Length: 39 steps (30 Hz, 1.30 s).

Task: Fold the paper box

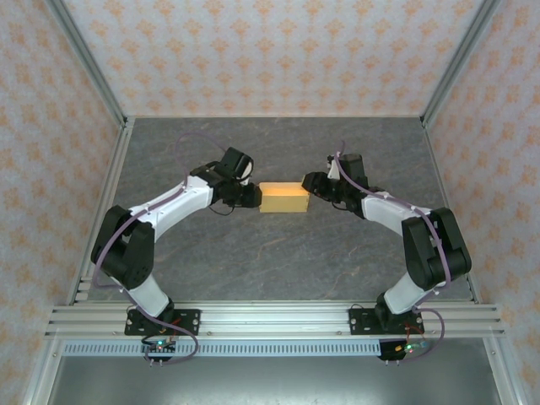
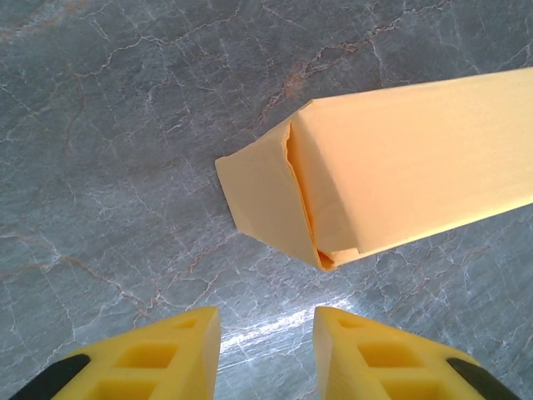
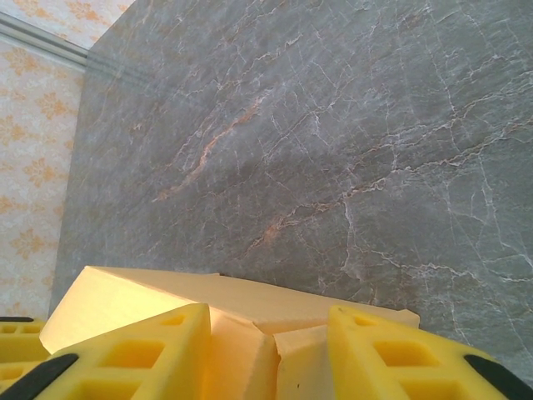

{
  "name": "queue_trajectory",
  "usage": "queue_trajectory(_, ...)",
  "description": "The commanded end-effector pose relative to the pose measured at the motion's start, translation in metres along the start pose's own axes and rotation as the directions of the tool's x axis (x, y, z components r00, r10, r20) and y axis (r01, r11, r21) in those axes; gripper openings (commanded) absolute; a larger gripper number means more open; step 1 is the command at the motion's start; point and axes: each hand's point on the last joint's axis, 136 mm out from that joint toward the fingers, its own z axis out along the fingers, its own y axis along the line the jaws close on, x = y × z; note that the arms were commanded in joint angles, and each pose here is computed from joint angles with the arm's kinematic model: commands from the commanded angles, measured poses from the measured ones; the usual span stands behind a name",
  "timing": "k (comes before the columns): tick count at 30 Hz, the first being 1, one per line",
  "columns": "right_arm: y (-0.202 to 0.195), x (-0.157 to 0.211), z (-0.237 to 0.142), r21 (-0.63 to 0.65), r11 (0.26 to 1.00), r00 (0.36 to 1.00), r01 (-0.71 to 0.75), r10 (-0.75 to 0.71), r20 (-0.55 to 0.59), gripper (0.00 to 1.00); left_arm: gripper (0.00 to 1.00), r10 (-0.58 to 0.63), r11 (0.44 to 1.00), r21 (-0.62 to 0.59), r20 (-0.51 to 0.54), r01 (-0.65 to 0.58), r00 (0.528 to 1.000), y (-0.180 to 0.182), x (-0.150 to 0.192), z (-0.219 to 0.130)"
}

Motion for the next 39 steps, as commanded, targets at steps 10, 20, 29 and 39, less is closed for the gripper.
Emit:
queue_trajectory(10, -0.022, 0.027, 0.0, 0.068, 0.998, 0.997, -0.013, 0.017, -0.07, 0.39, 0.4, 0.026, 0.99, 0.136, -0.017, -0.024, 1.0, -0.02, 0.017, -0.031)
queue_trajectory(20, -0.019, 0.027, -0.002, 0.062, 0.998, 0.997, 0.014, -0.009, -0.072, 0.39, 0.58, -0.098, 0.96, 0.27, 0.086, 0.071, 0.991, -0.033, -0.023, -0.043)
queue_trajectory(29, -0.018, 0.028, -0.003, 0.065, 0.998, 0.997, 0.023, -0.018, -0.073, 0.39, 0.6, -0.169, 0.958, 0.243, 0.06, 0.15, 0.984, -0.017, -0.047, -0.002)
queue_trajectory(39, -0.018, 0.031, -0.002, 0.07, 0.997, 0.997, 0.029, -0.023, -0.077, 0.39, 0.54, -0.218, 0.955, 0.207, 0.005, 0.213, 0.976, 0.001, -0.023, 0.028)
